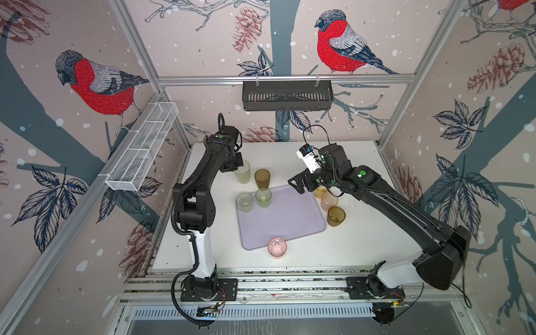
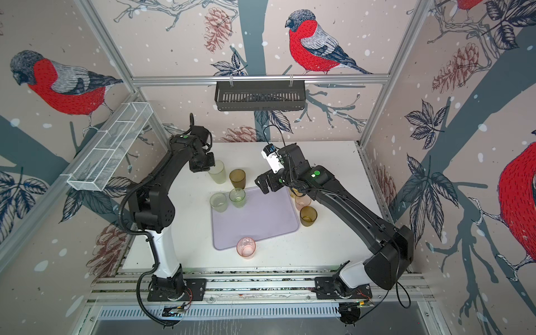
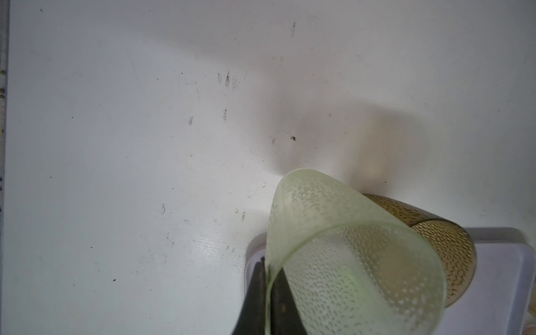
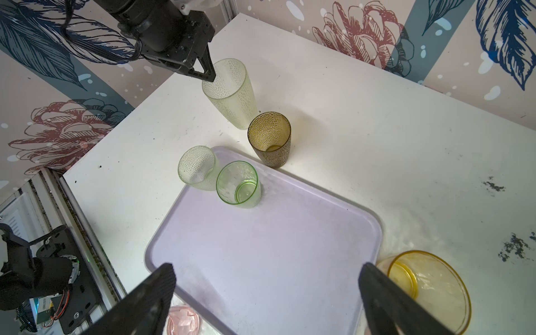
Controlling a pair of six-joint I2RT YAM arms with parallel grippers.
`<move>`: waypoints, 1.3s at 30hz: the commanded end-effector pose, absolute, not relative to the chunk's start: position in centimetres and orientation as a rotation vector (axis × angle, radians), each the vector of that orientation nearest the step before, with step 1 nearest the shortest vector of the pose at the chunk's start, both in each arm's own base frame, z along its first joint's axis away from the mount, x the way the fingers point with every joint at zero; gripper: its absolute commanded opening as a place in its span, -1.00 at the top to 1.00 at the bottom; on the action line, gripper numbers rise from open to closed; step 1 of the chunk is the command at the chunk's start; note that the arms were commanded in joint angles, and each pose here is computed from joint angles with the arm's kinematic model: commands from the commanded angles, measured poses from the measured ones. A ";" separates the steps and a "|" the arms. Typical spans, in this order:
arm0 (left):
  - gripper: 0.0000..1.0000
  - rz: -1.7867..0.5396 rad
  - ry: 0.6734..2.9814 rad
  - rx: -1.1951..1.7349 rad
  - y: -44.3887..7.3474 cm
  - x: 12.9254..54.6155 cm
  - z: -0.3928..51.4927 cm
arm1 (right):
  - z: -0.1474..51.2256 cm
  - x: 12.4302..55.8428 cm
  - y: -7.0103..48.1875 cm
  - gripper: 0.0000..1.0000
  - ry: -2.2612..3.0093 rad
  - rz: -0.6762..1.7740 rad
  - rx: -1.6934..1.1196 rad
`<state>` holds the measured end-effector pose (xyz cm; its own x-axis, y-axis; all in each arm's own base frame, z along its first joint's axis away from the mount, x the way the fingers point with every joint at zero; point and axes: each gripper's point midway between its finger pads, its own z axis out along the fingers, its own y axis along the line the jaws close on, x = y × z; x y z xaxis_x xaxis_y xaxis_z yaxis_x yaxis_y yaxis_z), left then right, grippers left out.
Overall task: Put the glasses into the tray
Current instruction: 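Lift the tall pale green glass off the table with the left gripper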
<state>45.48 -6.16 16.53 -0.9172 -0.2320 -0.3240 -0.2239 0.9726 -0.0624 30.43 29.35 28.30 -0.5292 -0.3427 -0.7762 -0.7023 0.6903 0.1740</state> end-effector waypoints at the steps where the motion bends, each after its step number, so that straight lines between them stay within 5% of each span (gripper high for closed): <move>1: 1.00 0.006 2.790 -0.335 -5.5 44.4 18.2 | 29.1 30.6 29.4 -0.99 2.110 0.622 -0.800; 20: 1.00 -0.068 2.701 -0.304 -7.2 39.2 26.1 | 29.3 30.1 29.8 -0.99 2.087 0.662 -0.822; 39: 1.00 -0.143 2.743 -0.274 -9.4 31.6 26.8 | 29.0 29.8 29.6 -0.99 2.091 0.667 -0.814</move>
